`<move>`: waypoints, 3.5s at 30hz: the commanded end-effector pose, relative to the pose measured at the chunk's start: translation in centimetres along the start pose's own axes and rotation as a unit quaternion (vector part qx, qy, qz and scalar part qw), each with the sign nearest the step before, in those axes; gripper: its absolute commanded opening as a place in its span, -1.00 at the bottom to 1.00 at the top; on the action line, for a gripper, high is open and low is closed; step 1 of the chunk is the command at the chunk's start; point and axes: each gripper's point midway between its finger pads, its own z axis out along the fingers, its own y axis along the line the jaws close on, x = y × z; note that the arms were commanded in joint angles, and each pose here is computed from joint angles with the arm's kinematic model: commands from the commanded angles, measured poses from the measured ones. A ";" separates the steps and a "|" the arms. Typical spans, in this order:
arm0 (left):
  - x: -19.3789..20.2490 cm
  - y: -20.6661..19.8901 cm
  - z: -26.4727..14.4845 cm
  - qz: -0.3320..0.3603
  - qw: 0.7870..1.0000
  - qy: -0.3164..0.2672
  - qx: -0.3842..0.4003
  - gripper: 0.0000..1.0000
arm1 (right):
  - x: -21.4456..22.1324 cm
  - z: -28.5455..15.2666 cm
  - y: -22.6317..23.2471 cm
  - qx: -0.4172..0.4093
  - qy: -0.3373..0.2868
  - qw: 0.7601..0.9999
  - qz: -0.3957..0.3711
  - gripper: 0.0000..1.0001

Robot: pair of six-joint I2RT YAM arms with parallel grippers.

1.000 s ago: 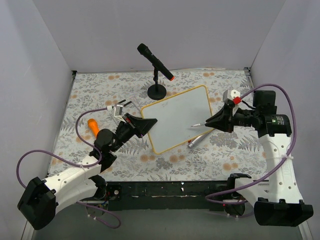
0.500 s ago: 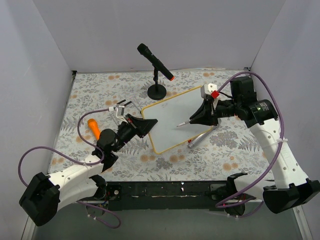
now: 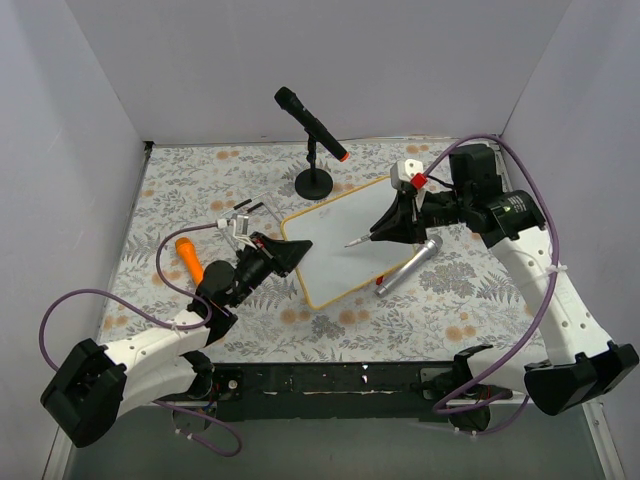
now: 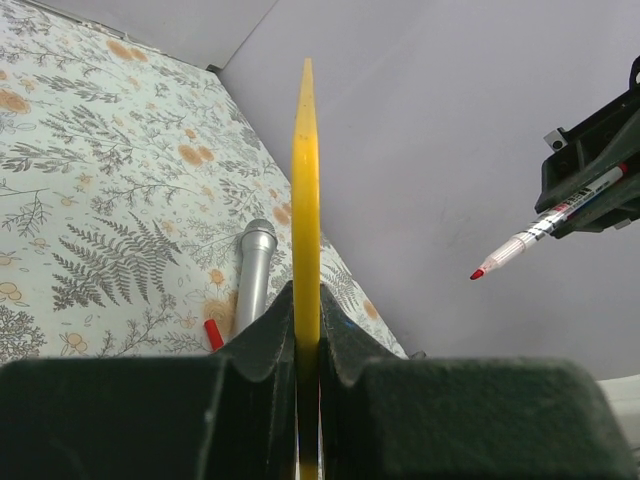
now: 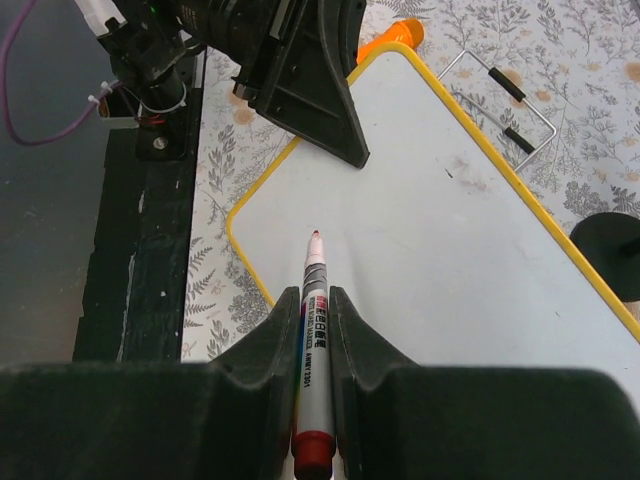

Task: Write a sentence on the whiteboard

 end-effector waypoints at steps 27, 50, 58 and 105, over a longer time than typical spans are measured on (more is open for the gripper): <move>-4.6 3.4 -2.3 0.061 0.996 -0.067 -0.018 -1.00 | 0.3 3.7 -1.6 -0.053 0.018 0.998 -0.005 -0.97; -2.8 5.1 -3.7 0.056 0.997 -0.058 -0.019 -1.00 | 0.9 8.2 -0.9 -0.101 0.051 0.993 -0.028 -0.97; -1.7 6.2 -4.1 0.064 0.997 -0.041 -0.034 -1.00 | 0.3 8.1 -0.7 -0.105 0.044 0.993 -0.024 -0.97; -0.3 6.9 -5.9 0.035 0.998 -0.038 -0.042 -1.00 | 2.4 7.6 -0.9 -0.081 0.041 0.996 -0.005 -0.97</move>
